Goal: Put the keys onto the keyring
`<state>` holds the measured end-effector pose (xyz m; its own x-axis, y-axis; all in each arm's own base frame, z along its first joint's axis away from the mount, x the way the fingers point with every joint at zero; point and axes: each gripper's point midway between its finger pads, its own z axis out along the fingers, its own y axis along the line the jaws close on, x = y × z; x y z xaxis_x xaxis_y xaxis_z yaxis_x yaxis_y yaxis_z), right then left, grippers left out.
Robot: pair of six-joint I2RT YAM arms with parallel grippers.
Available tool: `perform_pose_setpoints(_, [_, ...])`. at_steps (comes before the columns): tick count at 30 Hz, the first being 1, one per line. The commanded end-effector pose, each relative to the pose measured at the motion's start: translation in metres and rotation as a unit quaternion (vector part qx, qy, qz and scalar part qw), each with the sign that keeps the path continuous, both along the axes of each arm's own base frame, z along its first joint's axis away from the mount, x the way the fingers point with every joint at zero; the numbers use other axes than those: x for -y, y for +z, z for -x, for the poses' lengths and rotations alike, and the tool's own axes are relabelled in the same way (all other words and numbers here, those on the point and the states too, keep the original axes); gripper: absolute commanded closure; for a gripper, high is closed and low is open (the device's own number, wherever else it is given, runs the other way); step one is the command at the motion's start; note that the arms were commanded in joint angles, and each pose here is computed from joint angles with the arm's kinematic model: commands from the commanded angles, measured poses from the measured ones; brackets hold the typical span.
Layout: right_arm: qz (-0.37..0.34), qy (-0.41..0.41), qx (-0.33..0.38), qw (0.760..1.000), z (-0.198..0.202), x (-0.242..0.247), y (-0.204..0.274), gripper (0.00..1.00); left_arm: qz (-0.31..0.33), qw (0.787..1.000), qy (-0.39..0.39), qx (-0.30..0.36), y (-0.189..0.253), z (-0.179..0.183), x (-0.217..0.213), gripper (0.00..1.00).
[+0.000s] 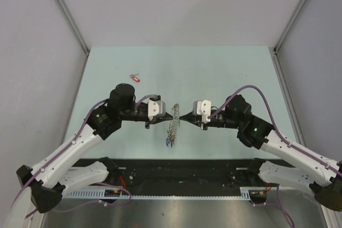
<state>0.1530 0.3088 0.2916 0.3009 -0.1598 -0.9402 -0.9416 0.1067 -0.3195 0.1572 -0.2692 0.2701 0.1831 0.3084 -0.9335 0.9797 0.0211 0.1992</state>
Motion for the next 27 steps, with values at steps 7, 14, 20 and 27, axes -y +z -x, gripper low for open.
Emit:
perform_pose_setpoints(7, [-0.032, -0.011, 0.018, 0.999, 0.0011, 0.0037, 0.0225, 1.00, 0.027, 0.999, -0.027, 0.023, 0.0164, 0.0055, 0.0064, 1.00])
perform_pose_setpoints(14, [-0.038, -0.011, 0.023, 0.999, -0.0015, 0.0008, 0.0255, 1.00, 0.030, 0.999, -0.029, 0.024, 0.0185, 0.0061, 0.0067, 1.00])
perform_pose_setpoints(20, [-0.036, -0.011, 0.020, 0.999, -0.0032, -0.0014, 0.0230, 1.00, 0.030, 0.999, -0.032, 0.021, 0.0177, 0.0072, 0.0069, 0.99])
perform_pose_setpoints(27, [-0.036, -0.007, 0.019, 0.999, -0.0020, -0.0024, 0.0224, 1.00, 0.032, 0.999, -0.032, 0.024, 0.0190, 0.0072, 0.0069, 1.00])
